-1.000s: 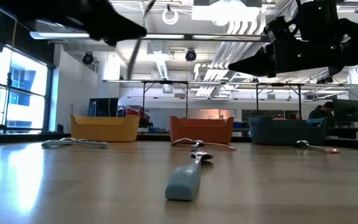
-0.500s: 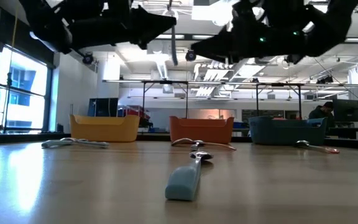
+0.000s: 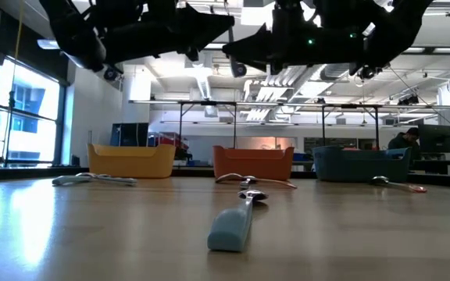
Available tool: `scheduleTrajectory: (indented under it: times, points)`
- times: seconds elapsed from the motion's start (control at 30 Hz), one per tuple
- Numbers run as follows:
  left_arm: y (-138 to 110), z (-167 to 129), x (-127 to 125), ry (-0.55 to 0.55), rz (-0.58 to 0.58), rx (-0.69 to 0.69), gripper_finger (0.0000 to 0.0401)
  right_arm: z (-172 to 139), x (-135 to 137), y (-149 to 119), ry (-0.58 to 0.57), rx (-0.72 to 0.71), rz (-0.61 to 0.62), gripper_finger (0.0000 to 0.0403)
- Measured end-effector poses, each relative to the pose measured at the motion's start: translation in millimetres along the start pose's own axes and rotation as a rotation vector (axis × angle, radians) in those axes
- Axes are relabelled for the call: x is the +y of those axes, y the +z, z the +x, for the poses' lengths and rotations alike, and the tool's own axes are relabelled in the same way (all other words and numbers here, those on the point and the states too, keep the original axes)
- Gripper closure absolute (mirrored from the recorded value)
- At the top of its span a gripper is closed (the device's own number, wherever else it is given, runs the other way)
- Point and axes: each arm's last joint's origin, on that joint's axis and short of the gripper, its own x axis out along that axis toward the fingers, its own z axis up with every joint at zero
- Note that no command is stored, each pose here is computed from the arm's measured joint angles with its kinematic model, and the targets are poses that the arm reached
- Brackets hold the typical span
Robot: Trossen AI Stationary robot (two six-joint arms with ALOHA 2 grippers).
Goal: Sort silverware by color (type)
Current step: Put the blue spoon into the blue bin
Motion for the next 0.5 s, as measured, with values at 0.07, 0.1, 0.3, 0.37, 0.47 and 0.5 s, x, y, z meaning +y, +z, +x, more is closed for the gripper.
scheduleTrajectory:
  times: [0.07, 0.1, 0.3, 0.37, 0.47, 0.5]
  points:
    - [1.7, 1.4, 0.3, -0.008, -0.009, -0.007, 0.0398, 0.0, 0.5, -0.3, 0.013, 0.002, -0.004, 0.0310]
    - [2.1, 2.0, 0.4, -0.014, -0.014, -0.008, 0.0398, 0.0, 0.9, -0.5, 0.024, 0.003, -0.006, 0.0334]
    - [1.9, 2.3, -0.1, -0.023, -0.014, -0.003, 0.0385, -0.2, 2.7, -0.7, 0.049, 0.004, -0.026, 0.0365]
    - [1.3, 2.3, -0.1, -0.024, -0.004, 0.003, 0.0364, -1.2, 2.7, -0.6, 0.052, 0.023, -0.027, 0.0359]
    - [0.9, 2.2, 0.7, -0.022, 0.006, 0.012, 0.0327, -3.8, 2.0, 0.4, 0.048, 0.064, -0.029, 0.0363]
    - [-0.7, 2.0, 1.6, -0.021, 0.003, 0.028, 0.0315, -5.4, 1.1, 3.3, 0.042, 0.065, -0.029, 0.0364]
